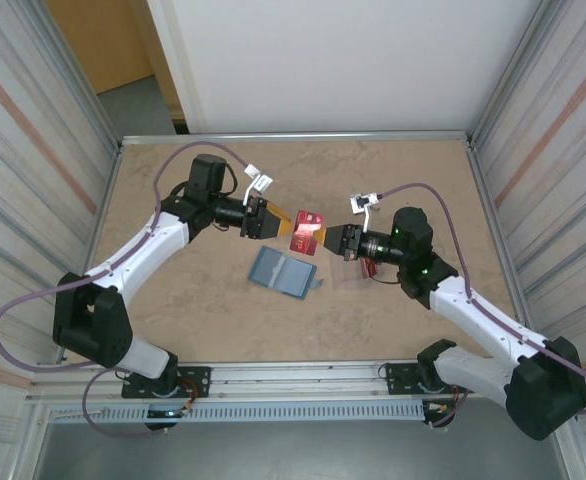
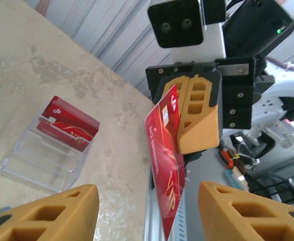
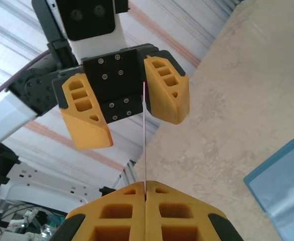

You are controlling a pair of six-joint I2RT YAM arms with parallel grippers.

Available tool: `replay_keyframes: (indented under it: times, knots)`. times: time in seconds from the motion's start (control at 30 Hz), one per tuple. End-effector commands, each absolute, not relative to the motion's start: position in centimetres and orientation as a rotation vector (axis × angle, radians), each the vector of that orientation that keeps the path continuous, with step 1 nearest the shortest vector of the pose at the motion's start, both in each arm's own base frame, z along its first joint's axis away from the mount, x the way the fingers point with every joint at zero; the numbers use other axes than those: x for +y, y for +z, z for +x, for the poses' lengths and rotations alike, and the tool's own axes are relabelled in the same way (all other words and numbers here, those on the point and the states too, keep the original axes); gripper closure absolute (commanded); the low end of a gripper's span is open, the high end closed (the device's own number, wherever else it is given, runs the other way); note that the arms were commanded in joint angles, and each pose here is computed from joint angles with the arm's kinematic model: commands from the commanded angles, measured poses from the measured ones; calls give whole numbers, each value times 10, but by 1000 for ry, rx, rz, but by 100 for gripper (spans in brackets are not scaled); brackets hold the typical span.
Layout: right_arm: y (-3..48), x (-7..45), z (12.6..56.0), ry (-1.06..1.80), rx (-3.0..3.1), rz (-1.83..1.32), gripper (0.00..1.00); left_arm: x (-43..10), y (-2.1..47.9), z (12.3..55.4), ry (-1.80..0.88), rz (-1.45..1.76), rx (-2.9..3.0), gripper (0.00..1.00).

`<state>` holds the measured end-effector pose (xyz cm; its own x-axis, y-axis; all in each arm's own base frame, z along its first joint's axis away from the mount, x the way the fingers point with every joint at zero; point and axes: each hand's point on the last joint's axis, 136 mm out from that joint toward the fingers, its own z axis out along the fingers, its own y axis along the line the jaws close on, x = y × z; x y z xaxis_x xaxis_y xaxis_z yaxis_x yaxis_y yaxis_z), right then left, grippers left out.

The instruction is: Put the credit cards into the card holder

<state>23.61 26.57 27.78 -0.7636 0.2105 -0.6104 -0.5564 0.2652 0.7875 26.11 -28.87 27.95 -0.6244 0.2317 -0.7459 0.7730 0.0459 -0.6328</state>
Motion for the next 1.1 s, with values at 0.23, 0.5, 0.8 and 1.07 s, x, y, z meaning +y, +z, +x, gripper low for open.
replay_keyframes:
  times: [0.23,0.5,0.8,1.07]
  knots:
    - [310,276,234,1596,1808,-387,100,-292,290,242,-1727,1060,1800,64]
    - [304,280,239,1600,1809,-384,100,-296,288,237,-1752,1086,1788,100]
    - [298,280,235,1600,1820,-392,85,-295,285,241,-1750,1063,1798,100]
    - [288,280,237,1591,1844,-372,100,-292,280,247,-1714,1032,1826,77]
